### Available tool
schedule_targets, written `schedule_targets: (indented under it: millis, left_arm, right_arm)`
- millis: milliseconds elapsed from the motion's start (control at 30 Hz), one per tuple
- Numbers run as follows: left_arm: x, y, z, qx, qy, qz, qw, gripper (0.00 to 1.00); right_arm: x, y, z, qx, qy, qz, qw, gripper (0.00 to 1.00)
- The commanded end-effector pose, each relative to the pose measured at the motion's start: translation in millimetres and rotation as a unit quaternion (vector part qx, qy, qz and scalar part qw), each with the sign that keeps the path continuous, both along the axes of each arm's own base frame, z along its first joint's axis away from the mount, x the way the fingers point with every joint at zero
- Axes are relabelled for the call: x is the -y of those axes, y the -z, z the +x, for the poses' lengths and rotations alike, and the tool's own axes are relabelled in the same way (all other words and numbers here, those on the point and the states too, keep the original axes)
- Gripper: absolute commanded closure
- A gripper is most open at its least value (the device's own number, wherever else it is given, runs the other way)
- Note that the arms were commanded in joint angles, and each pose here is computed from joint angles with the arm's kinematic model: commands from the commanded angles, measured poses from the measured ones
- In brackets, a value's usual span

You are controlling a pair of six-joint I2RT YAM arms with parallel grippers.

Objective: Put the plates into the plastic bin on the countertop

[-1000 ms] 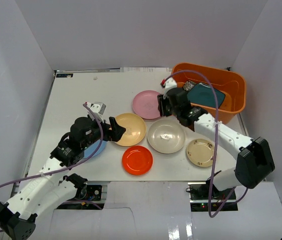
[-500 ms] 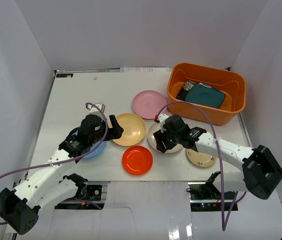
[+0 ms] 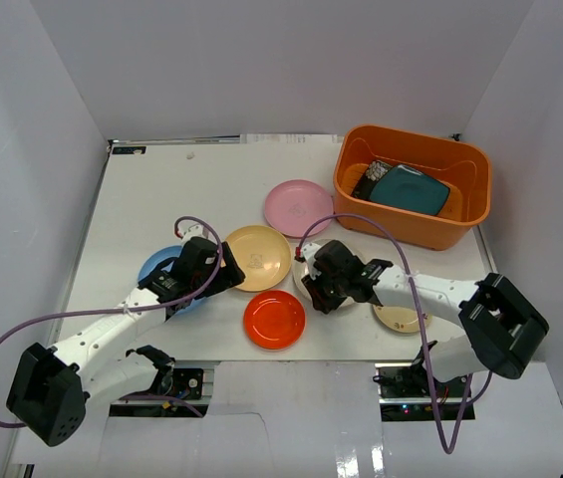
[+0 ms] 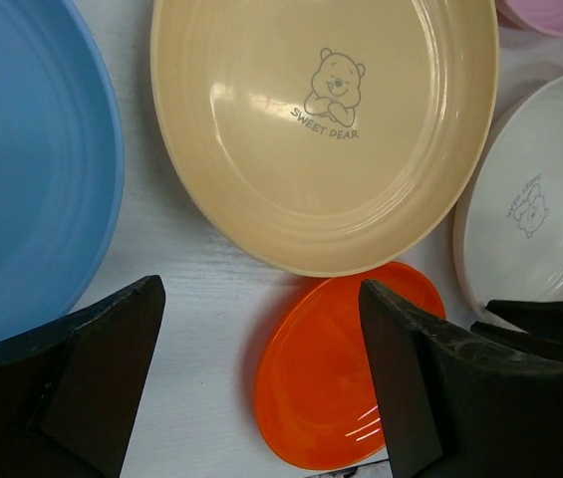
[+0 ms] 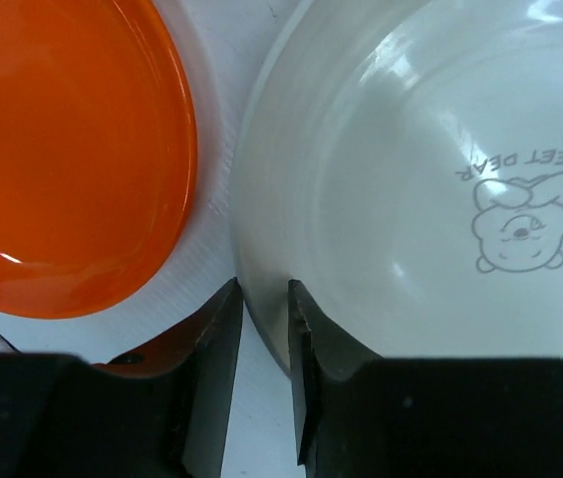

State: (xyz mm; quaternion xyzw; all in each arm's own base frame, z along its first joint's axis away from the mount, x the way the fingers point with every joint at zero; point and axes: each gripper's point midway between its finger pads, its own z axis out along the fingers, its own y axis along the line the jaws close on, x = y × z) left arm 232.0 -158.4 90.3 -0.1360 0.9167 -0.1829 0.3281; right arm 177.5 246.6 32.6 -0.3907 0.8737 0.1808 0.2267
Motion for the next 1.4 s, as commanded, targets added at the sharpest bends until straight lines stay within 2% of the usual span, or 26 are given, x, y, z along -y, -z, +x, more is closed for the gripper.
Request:
schedule_targets:
  millis: [0, 33, 133, 233, 333, 433, 567, 700, 733, 833, 867, 967, 1067, 1133, 1233, 1367]
  left_arm:
    - [-1, -7, 8, 0.020, -0.013, -0.004, 1.000, 0.12]
    - [-1, -7, 8, 0.022, -0.011, -0.002, 1.000, 0.13]
    - [1, -9, 8, 0.026, -0.006, -0.002, 1.000, 0.14]
    - [2, -8, 10, 0.027, -0.007, 0.000, 1.000, 0.14]
    - [1, -7, 12, 0.030, -0.010, 0.004, 1.000, 0.16]
    - [-4, -11, 19, 0.044, -0.030, 0.012, 0.998, 0.19]
    - [-5, -13, 28, 0.075, -0.045, 0.003, 0.996, 0.29]
    - [-3, -5, 31, 0.067, -0.053, 0.004, 0.996, 0.30]
    - [-4, -1, 32, 0.064, -0.055, 0.010, 0.996, 0.30]
    - [-11, 3, 34, 0.067, -0.070, 0.023, 0.995, 0.30]
    - [-13, 6, 33, 0.067, -0.074, 0.026, 0.995, 0.30]
    - [-12, 10, 36, 0.068, -0.075, 0.026, 0.995, 0.28]
    - [-9, 18, 38, 0.061, -0.074, 0.032, 0.995, 0.28]
    - [-8, 22, 41, 0.058, -0.073, 0.035, 0.995, 0.28]
    - [-3, 30, 46, 0.051, -0.071, 0.039, 0.995, 0.28]
    - [-2, 38, 51, 0.045, -0.075, 0.048, 0.995, 0.31]
  right_arm:
    - [-2, 0, 1, 0.021, -0.003, -0.012, 1.000, 0.71]
    - [3, 1, 3, 0.028, 0.010, -0.023, 0.999, 0.81]
    - [4, -3, -2, 0.036, 0.009, -0.031, 0.999, 0.90]
    - [-4, -23, -6, 0.057, 0.010, -0.027, 0.998, 0.92]
    - [-15, -63, -8, 0.088, 0.012, -0.005, 0.996, 0.92]
    - [-32, -122, 0, 0.129, 0.018, 0.056, 0.990, 0.92]
    - [-53, -207, 28, 0.213, 0.040, 0.130, 0.968, 0.92]
    - [-52, -269, 68, 0.308, 0.084, 0.112, 0.941, 0.92]
    - [-42, -292, 81, 0.351, 0.094, 0.091, 0.927, 0.92]
    - [-13, -307, 124, 0.382, 0.151, 0.051, 0.910, 0.92]
    - [11, -312, 149, 0.390, 0.182, 0.032, 0.902, 0.92]
    - [58, -306, 192, 0.387, 0.235, -0.004, 0.892, 0.92]
    - [92, -285, 226, 0.368, 0.264, -0.040, 0.891, 0.92]
    - [97, -272, 242, 0.350, 0.260, -0.028, 0.899, 0.92]
    - [127, -243, 280, 0.323, 0.294, -0.044, 0.898, 0.92]
    - [152, -222, 300, 0.299, 0.325, -0.051, 0.896, 0.92]
